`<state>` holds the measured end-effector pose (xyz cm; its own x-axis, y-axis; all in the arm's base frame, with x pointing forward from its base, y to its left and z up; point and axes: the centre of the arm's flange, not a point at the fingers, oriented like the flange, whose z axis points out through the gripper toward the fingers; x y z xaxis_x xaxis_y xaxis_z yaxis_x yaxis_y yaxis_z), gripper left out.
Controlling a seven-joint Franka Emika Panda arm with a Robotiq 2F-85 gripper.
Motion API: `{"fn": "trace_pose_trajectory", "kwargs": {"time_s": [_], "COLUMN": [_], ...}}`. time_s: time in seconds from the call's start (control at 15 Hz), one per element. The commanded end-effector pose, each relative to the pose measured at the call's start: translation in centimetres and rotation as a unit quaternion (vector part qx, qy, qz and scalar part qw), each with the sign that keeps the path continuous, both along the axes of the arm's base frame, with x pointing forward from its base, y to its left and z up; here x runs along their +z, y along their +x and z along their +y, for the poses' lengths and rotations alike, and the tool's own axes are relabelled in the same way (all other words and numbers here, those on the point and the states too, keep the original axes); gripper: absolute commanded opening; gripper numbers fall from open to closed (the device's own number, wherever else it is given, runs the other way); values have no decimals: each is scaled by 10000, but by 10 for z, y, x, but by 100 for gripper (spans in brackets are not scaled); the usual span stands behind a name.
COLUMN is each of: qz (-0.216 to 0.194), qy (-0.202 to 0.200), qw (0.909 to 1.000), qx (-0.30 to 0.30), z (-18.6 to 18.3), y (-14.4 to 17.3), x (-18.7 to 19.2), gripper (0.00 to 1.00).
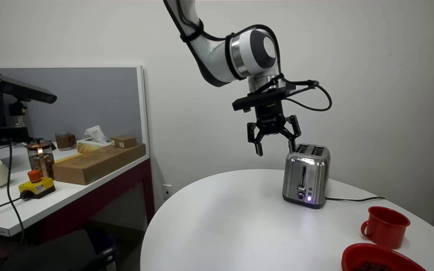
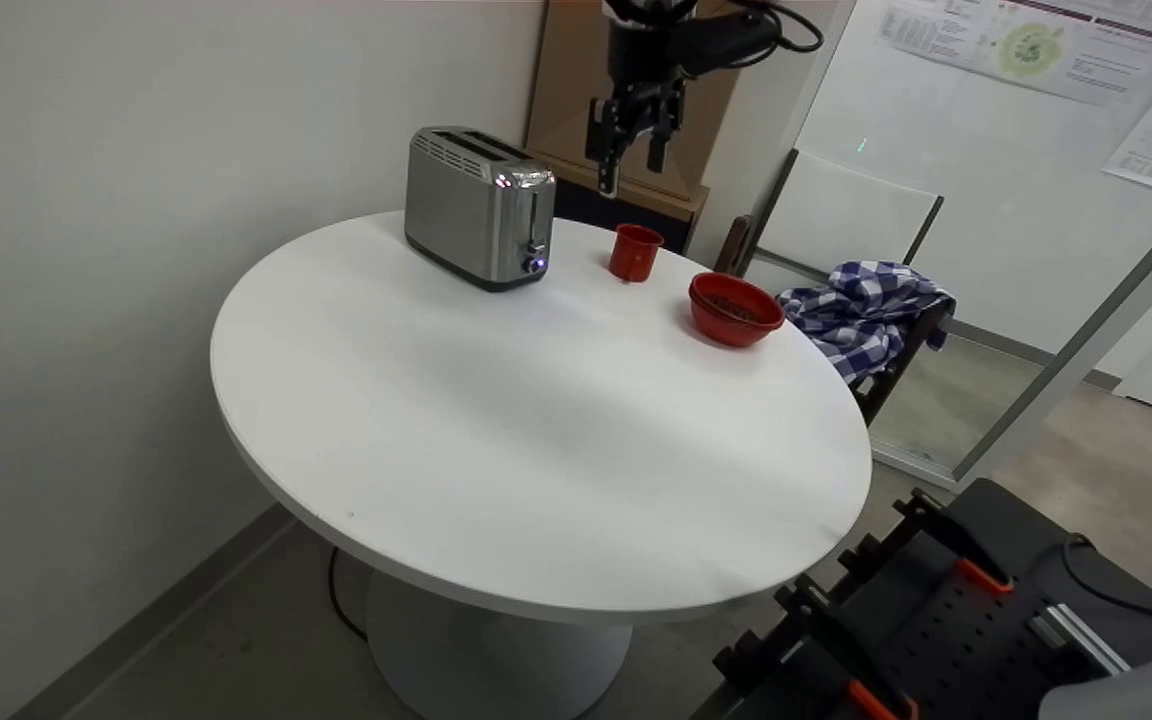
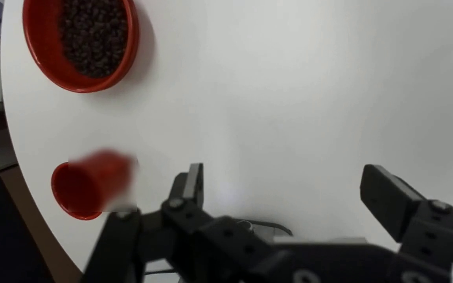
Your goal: Press the button on the toaster
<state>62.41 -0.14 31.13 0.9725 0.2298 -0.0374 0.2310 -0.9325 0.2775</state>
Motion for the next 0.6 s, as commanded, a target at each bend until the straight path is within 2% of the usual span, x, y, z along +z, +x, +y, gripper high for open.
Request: {"fn": "trace_pose_trajectory", "kwargs": {"time_s": [0.0,0.53], "qz": [-68,-615], "qy": [-144,-177], "qw": [9999,9978], "qx": [49,-180], "z": [-19,-68], "y": [41,69], "x": [-21,-70], "gripper": [100,100]}}
